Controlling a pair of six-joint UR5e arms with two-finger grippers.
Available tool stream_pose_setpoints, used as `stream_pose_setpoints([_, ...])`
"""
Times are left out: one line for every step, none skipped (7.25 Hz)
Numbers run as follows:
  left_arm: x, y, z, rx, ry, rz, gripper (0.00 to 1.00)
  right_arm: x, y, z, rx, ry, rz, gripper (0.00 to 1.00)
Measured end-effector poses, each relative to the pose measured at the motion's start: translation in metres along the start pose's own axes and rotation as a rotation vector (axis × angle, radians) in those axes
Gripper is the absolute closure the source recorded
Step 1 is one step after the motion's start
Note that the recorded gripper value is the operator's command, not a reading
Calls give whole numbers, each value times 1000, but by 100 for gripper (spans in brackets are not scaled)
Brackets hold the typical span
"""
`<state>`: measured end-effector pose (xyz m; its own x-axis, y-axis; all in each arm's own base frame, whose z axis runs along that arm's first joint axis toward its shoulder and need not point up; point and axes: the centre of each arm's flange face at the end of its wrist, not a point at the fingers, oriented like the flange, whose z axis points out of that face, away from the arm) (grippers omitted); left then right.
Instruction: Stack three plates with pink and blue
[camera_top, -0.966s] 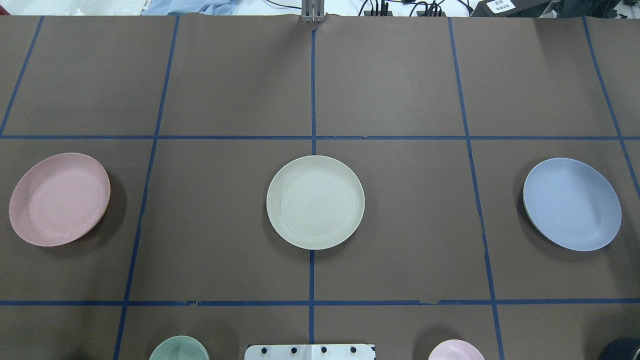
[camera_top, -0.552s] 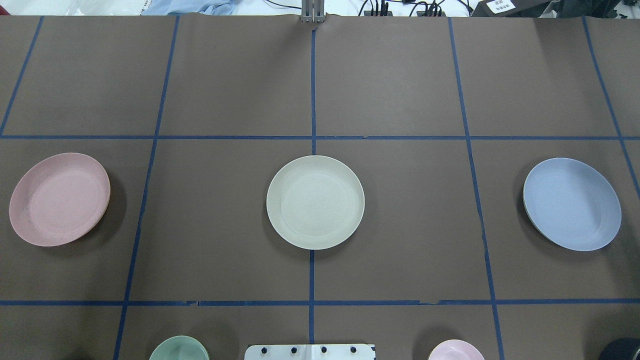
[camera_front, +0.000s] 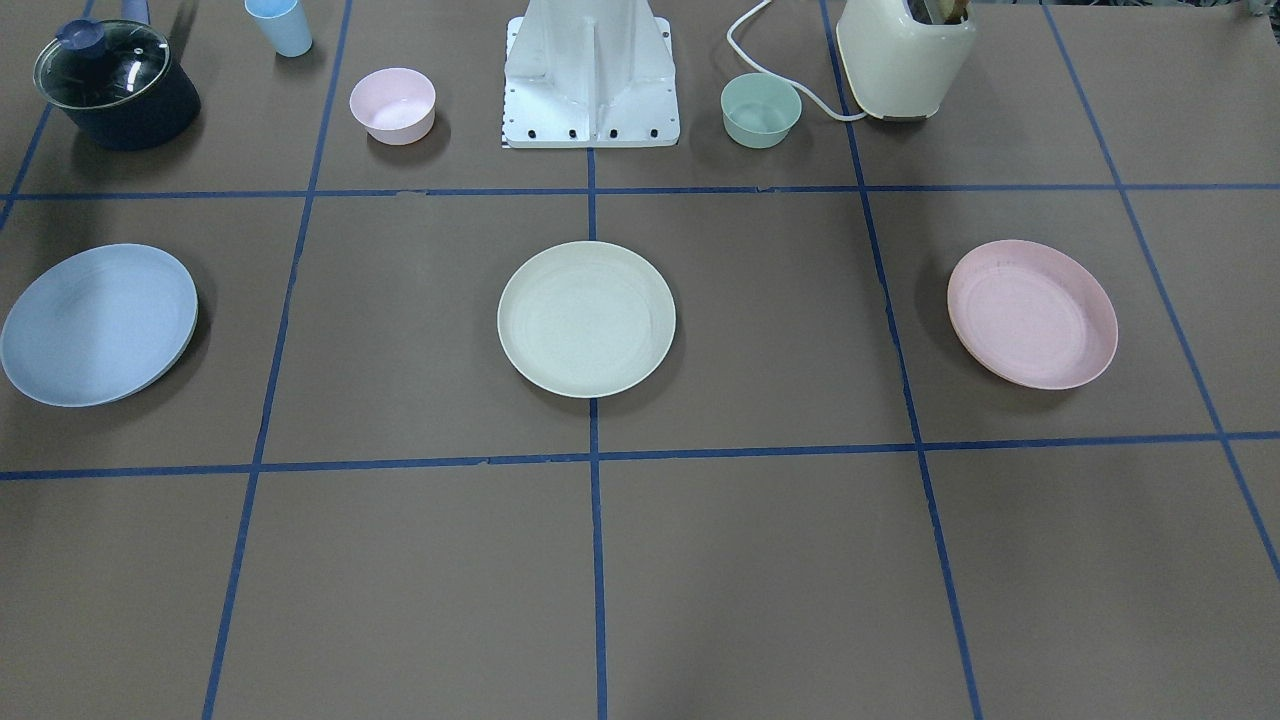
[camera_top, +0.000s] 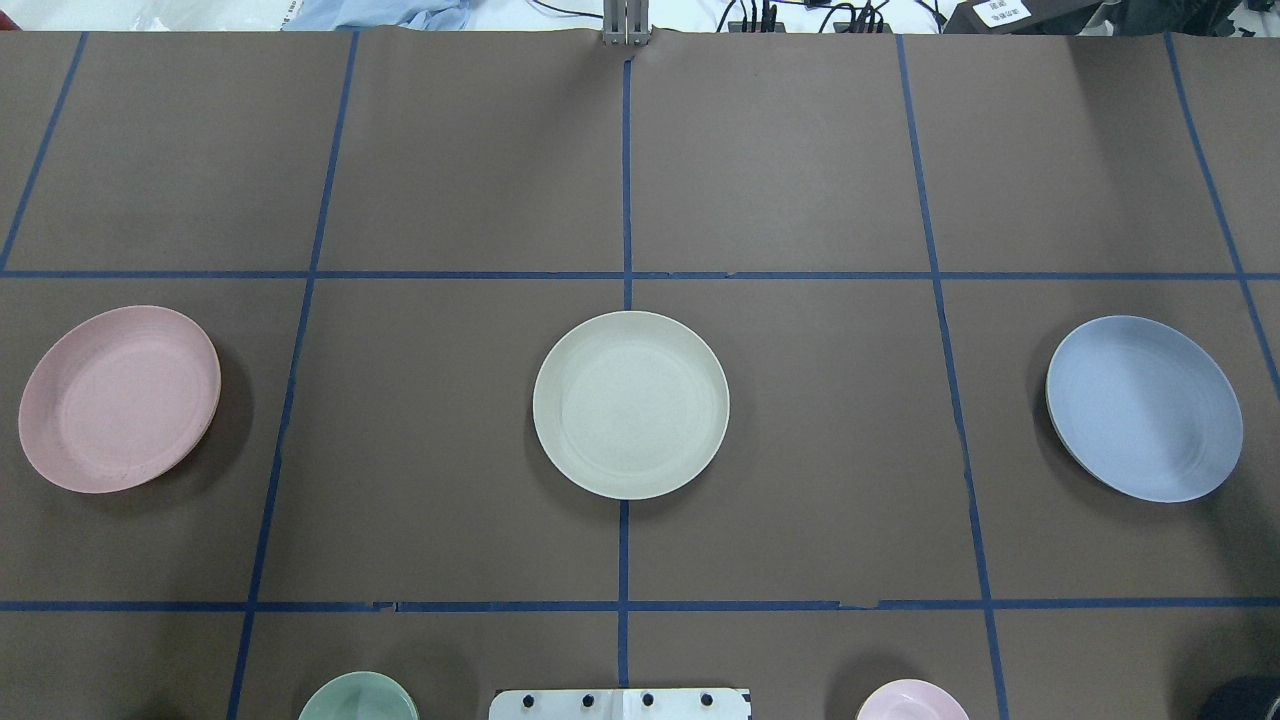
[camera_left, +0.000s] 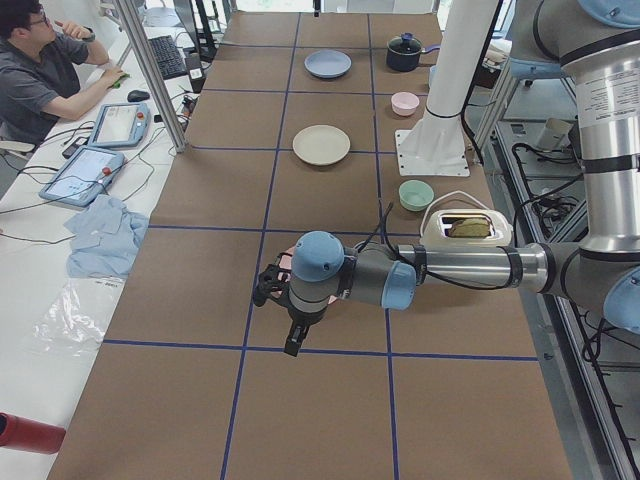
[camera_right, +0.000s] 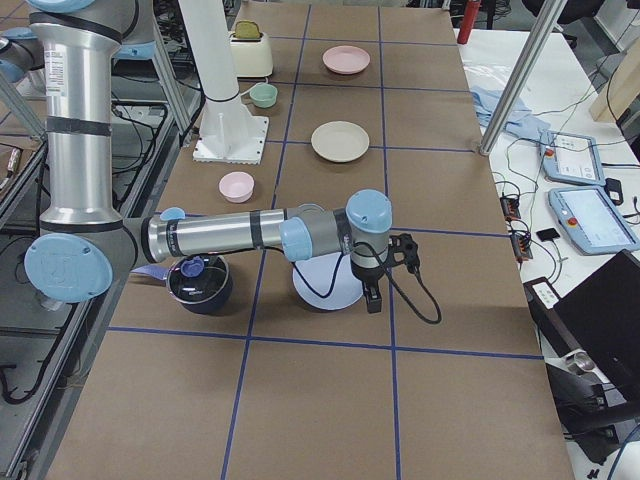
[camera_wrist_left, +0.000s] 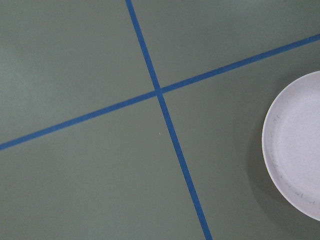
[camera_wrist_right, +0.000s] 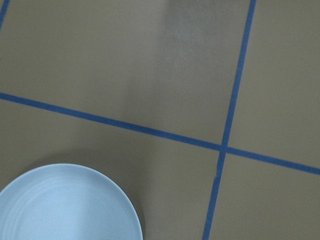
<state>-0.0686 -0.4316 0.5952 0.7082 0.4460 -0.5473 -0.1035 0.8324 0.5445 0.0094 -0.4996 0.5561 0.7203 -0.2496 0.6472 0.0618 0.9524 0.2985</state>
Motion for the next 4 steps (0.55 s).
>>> stream_pose_setpoints([5, -17, -7, 94, -15, 93, 0, -8, -9, -7, 63, -2, -52, 0])
stream_pose_setpoints([3, -26, -7, 168, -26, 166, 0, -11, -13, -11, 119, -6, -99, 0])
stream_pose_setpoints([-5, -25, 1, 219, -33, 208, 0, -12, -14, -11, 152, -9, -126, 0])
stream_pose_setpoints([-10, -23, 8, 261, -33, 213, 0, -12, -14, -10, 167, -11, -125, 0])
